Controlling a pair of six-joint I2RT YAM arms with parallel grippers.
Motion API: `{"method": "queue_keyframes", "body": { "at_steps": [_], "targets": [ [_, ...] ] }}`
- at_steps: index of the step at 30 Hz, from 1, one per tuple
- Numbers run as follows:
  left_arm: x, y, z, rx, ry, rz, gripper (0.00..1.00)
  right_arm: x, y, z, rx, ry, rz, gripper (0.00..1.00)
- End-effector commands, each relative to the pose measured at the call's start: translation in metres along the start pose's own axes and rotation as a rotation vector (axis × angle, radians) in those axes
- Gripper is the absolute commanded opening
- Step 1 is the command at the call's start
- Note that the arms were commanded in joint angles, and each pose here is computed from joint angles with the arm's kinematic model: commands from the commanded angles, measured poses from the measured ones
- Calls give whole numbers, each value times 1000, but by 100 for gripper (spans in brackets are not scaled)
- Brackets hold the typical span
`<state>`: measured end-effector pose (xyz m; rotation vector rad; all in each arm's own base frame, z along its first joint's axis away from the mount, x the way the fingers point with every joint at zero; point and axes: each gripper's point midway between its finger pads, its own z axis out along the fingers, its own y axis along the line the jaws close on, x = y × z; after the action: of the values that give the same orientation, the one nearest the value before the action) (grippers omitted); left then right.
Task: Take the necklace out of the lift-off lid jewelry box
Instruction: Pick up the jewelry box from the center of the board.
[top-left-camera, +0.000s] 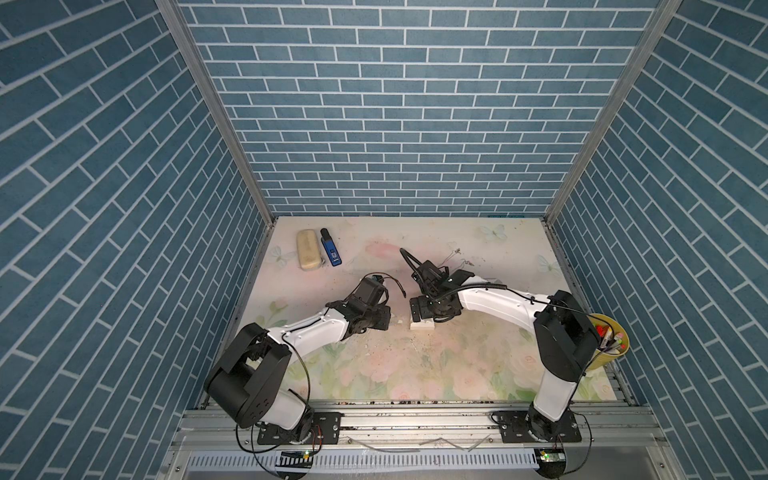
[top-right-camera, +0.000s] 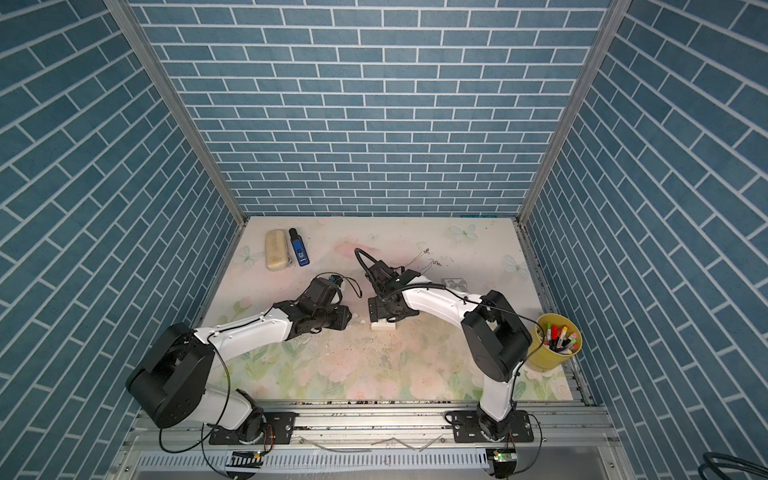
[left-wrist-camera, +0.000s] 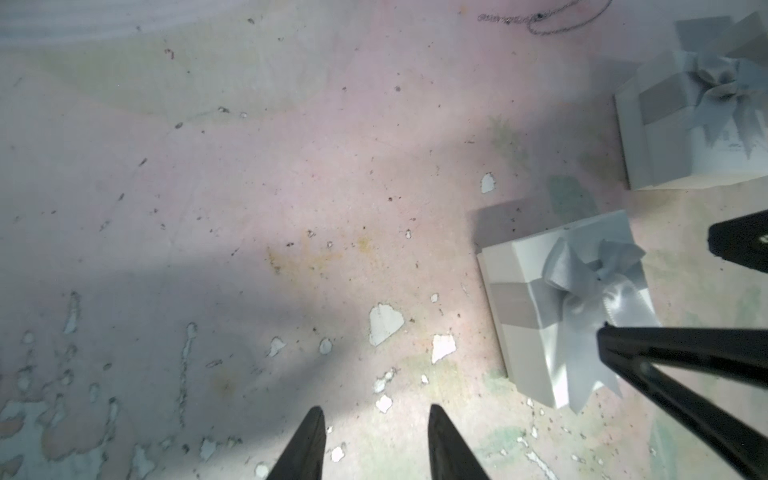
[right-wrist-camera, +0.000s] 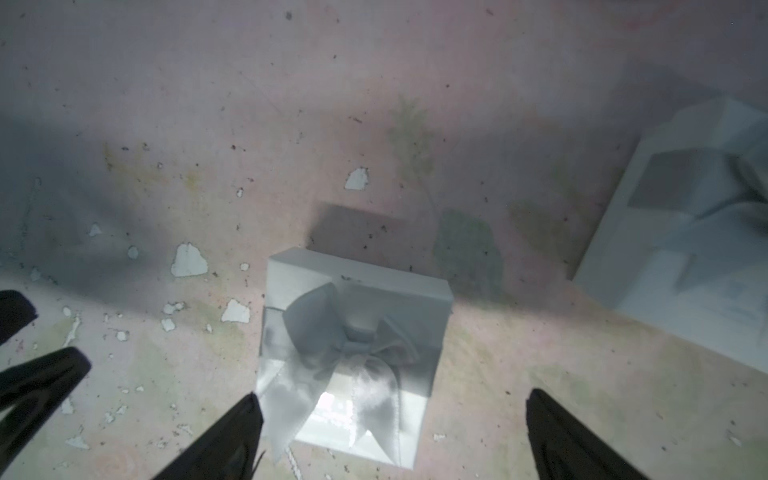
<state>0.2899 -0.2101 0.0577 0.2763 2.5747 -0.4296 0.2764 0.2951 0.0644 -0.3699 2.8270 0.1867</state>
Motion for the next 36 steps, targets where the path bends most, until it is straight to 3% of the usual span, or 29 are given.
{"method": "queue_keyframes", "body": {
  "at_steps": [1,8,11,15,22,24,27,36],
  "targets": [
    [5,6,-5,-19,11,18,43,1,-1,4,37,29,46,99],
    [6,5,-9,-7,4,14,44,-4,11,16,27,65,26,99],
    [9,9,-12,-24,6,26,47,-3,12,21,30,84,15,92],
    [7,14,-17,-47,-18,51,52,0,15,25,13,104,9,76],
    [-4,15,-30,-64,-71,112,68,5,16,29,9,134,-11,77],
    [-4,19,-33,-88,-75,133,77,7,16,30,15,145,-19,80],
    [-8,22,-39,-107,-93,154,99,9,14,30,16,152,-22,82],
    [-16,24,-48,-114,-163,169,100,13,14,30,12,171,-43,80]
  ]
}}
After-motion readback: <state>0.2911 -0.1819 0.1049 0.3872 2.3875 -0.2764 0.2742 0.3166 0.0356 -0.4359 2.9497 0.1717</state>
